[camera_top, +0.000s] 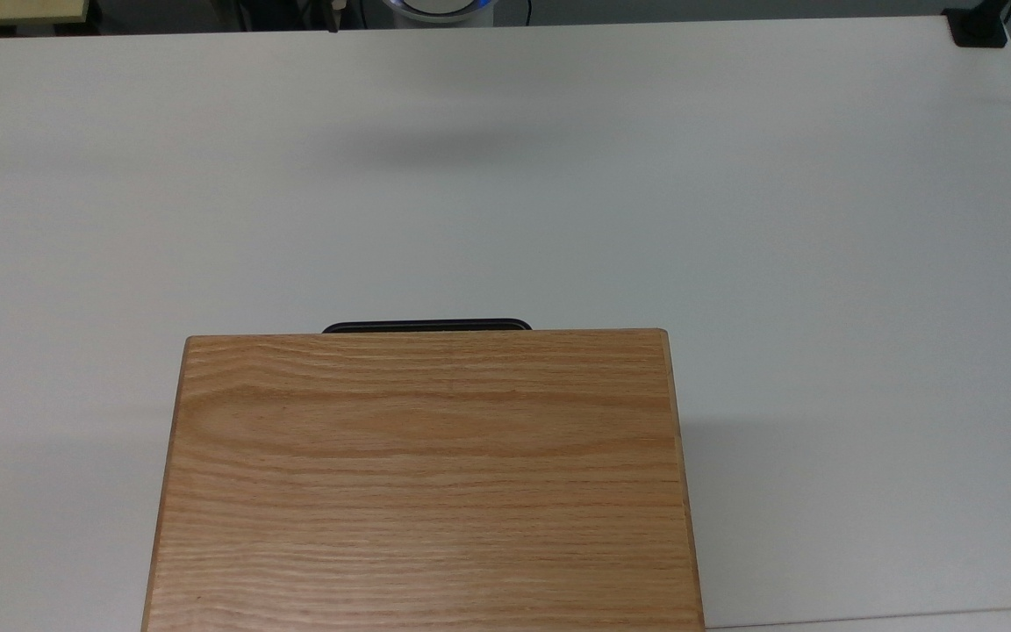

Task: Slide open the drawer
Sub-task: 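Move the gripper down toward the dark handle of the upper drawer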

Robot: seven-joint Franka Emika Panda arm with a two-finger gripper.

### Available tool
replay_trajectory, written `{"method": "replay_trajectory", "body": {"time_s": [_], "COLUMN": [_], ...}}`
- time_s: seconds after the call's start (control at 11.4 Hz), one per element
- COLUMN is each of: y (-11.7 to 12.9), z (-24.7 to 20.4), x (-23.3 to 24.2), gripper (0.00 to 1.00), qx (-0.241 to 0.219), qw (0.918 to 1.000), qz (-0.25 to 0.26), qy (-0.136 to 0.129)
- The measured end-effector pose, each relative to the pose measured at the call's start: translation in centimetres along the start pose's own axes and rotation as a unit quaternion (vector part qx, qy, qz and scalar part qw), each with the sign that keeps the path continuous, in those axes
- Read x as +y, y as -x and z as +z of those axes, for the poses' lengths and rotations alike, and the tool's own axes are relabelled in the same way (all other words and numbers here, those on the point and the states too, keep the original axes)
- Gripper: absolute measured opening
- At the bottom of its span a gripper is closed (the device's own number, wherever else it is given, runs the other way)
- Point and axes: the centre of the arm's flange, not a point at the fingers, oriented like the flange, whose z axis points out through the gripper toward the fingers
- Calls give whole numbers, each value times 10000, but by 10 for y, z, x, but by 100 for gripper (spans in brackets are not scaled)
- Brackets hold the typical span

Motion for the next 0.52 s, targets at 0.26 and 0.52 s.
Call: {"method": "replay_trajectory", "body": {"time_s": [0.26,0.52], "y": [2,4], "z": [-1,-3], "x": [16,27], "gripper": [100,100], "qx": [15,27], "qw": [10000,10000], "qz": [28,54], "qy": [-2,-5]}}
